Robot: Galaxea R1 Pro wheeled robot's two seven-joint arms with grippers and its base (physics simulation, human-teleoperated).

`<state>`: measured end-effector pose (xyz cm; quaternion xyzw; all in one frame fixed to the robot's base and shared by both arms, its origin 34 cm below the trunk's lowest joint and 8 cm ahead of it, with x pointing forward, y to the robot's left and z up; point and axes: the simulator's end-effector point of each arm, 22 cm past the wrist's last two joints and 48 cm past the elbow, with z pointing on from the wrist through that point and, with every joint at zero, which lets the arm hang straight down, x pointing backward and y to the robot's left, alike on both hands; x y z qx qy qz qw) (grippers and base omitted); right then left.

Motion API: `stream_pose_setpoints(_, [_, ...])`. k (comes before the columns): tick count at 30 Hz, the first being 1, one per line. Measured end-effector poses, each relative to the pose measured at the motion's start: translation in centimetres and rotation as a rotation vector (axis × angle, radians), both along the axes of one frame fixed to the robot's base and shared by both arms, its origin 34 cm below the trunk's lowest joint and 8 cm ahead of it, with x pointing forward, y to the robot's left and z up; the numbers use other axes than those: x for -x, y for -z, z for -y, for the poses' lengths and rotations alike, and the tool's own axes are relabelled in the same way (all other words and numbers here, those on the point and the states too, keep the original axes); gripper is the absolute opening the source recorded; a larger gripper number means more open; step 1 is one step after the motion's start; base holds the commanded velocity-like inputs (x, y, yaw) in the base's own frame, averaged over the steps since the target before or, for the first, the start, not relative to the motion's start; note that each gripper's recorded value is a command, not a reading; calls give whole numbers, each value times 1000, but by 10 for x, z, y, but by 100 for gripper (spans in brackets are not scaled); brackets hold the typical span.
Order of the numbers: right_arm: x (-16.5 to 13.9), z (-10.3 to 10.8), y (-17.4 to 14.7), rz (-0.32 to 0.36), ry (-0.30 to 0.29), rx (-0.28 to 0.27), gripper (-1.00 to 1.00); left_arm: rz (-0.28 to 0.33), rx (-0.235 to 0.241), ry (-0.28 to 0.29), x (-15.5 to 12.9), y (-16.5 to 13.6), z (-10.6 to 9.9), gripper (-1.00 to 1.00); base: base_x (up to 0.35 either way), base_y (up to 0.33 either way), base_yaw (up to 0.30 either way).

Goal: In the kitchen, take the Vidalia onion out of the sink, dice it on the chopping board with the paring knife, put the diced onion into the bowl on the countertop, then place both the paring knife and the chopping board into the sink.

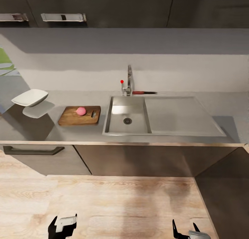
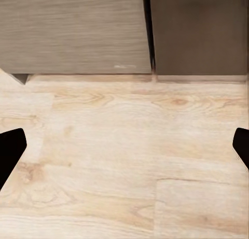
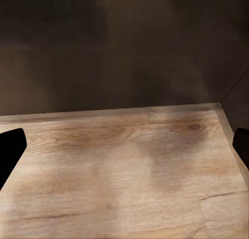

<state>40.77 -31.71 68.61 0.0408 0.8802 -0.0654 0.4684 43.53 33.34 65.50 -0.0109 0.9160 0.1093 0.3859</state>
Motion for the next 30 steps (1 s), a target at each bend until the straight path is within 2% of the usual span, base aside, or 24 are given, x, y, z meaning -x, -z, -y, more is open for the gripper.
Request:
stream_pose_setpoints(12, [1,4,1,-6,5,8,100,-1,-1,-1,0,0,0,100,23,0,-6])
stream_pose_setpoints(19, [41,-23,9,-57,6,-40,100,-2,5,-1,23,0,0,100,0,0,0])
stream_pose_setpoints(26, [65,-30,7,-63,3,-45,100,-79,5,-1,57,11,-1,100,0,1,0])
stream_pose_setpoints(30, [81,-29,8,-84,6,-44,100,-107,5,-2,75,14,-1,100,0,207,0])
